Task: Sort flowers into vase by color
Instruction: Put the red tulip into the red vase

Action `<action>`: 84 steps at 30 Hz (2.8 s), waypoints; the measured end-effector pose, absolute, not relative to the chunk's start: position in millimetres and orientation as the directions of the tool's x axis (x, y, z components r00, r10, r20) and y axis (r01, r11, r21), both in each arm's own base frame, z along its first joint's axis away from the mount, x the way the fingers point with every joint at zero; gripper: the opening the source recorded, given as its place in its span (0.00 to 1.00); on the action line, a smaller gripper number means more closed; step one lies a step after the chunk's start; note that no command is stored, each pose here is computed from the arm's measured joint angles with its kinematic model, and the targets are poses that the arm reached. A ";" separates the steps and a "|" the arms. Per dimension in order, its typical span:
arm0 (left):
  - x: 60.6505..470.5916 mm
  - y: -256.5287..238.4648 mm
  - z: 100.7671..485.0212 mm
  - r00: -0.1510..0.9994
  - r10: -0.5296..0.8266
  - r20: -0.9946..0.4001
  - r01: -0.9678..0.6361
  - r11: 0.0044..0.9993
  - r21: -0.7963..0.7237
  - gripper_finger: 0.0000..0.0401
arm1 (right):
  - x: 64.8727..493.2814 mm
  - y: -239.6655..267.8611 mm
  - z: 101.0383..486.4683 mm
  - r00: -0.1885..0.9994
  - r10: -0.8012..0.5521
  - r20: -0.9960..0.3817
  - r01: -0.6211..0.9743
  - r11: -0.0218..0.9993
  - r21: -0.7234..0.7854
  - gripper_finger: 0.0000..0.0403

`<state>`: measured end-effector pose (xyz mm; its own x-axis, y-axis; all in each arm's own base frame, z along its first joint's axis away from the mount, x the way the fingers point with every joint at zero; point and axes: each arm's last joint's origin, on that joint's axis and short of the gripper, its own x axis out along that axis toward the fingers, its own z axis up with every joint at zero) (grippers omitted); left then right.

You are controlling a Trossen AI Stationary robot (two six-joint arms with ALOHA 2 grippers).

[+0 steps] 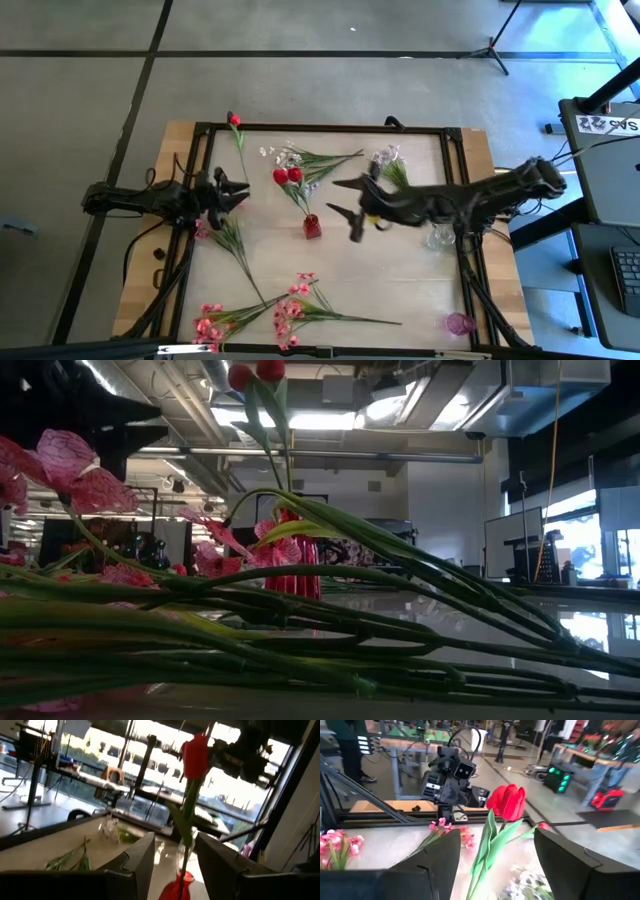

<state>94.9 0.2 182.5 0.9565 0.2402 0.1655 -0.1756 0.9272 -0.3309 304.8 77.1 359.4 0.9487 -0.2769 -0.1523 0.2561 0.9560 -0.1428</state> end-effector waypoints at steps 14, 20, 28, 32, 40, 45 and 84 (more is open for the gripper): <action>93.4 2.3 193.1 0.914 0.313 0.259 -0.206 0.906 -0.370 0.35 | 238.9 154.6 358.9 0.873 -0.466 -0.148 0.396 0.851 -0.344 0.62; 101.5 10.3 185.6 0.799 0.590 0.113 -0.517 0.771 -0.372 0.35 | 230.5 161.8 358.4 0.847 -0.518 -0.120 0.446 0.815 -0.370 0.62; 119.2 32.6 189.5 0.509 0.854 -0.109 -0.840 0.465 -0.278 0.35 | 230.5 161.7 358.3 0.845 -0.520 -0.120 0.449 0.814 -0.369 0.62; 126.0 51.1 184.3 0.387 0.891 -0.239 -0.908 0.322 -0.270 0.35 | 229.9 161.1 356.2 0.843 -0.523 -0.129 0.452 0.817 -0.358 0.62; 127.2 92.2 166.5 0.188 0.884 -0.428 -0.975 0.114 -0.191 0.36 | 226.1 158.3 344.6 0.838 -0.511 -0.192 0.435 0.838 -0.331 0.62; 121.1 113.0 147.7 0.130 0.819 -0.559 -0.980 0.021 -0.196 0.44 | 223.8 156.5 339.7 0.830 -0.512 -0.220 0.432 0.840 -0.328 0.62; 157.0 171.2 102.6 -0.066 0.748 -0.661 -0.968 -0.210 -0.141 0.23 | 222.1 155.2 335.1 0.831 -0.489 -0.264 0.402 0.857 -0.322 0.62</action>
